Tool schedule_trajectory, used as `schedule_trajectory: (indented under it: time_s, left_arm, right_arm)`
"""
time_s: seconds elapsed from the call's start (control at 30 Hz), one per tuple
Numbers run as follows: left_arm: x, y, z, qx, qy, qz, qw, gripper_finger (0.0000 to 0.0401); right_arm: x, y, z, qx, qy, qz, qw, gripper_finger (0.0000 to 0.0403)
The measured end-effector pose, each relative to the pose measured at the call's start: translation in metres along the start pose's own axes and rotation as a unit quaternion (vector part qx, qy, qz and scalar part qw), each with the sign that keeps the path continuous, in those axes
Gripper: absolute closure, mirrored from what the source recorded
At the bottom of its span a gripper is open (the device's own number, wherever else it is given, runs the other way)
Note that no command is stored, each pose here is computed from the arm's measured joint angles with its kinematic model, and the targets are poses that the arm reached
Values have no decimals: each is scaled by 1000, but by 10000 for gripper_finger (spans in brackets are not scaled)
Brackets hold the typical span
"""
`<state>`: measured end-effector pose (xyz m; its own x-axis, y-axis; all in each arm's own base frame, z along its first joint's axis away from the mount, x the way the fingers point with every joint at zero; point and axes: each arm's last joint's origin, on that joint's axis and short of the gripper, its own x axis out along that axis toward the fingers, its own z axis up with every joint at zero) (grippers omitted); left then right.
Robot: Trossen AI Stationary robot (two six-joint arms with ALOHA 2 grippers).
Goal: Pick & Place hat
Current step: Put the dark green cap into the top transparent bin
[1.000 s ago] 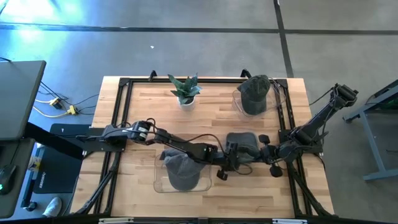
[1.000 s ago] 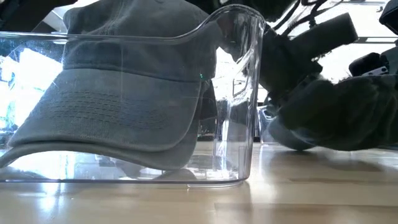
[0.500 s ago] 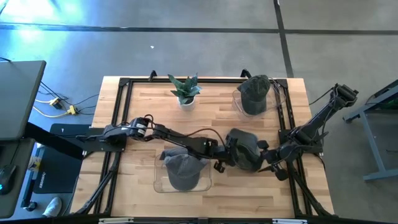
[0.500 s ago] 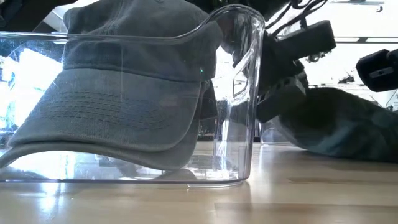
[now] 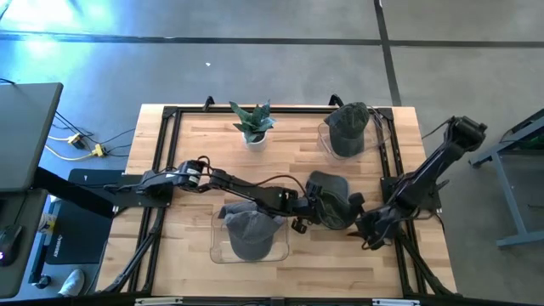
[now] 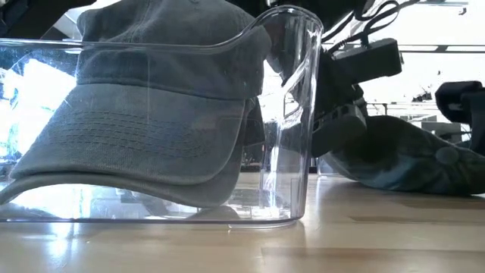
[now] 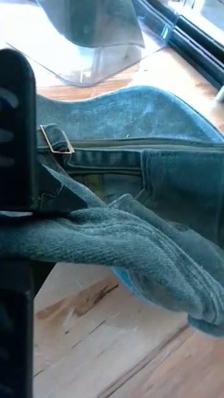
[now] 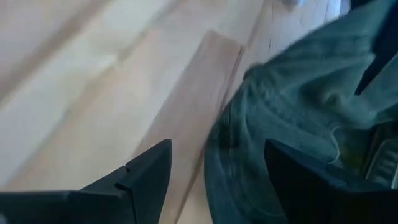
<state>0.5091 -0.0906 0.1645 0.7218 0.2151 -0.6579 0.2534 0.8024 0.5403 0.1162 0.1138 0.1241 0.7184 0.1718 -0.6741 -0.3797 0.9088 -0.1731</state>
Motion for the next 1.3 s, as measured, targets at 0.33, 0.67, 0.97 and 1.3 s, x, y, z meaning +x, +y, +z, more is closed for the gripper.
schedule_trajectory:
  time_s: [0.33, 0.67, 0.97, 1.3]
  left_arm:
    - [-18, 22, 4, -58, 19, 65, 996, 399]
    - [-31, 32, 10, -82, 1, 54, 995, 400]
    - [-30, 26, 8, -8, -22, -34, 999, 399]
    - [-32, 15, 8, 34, -83, -191, 977, 278]
  right_arm:
    - [25, 3, -14, -8, 17, -169, 985, 152]
    - [25, 1, -8, 6, -17, -198, 980, 316]
    - [4, -5, 11, 3, -61, -101, 993, 392]
    - [-18, -28, 21, 32, -94, -9, 995, 397]
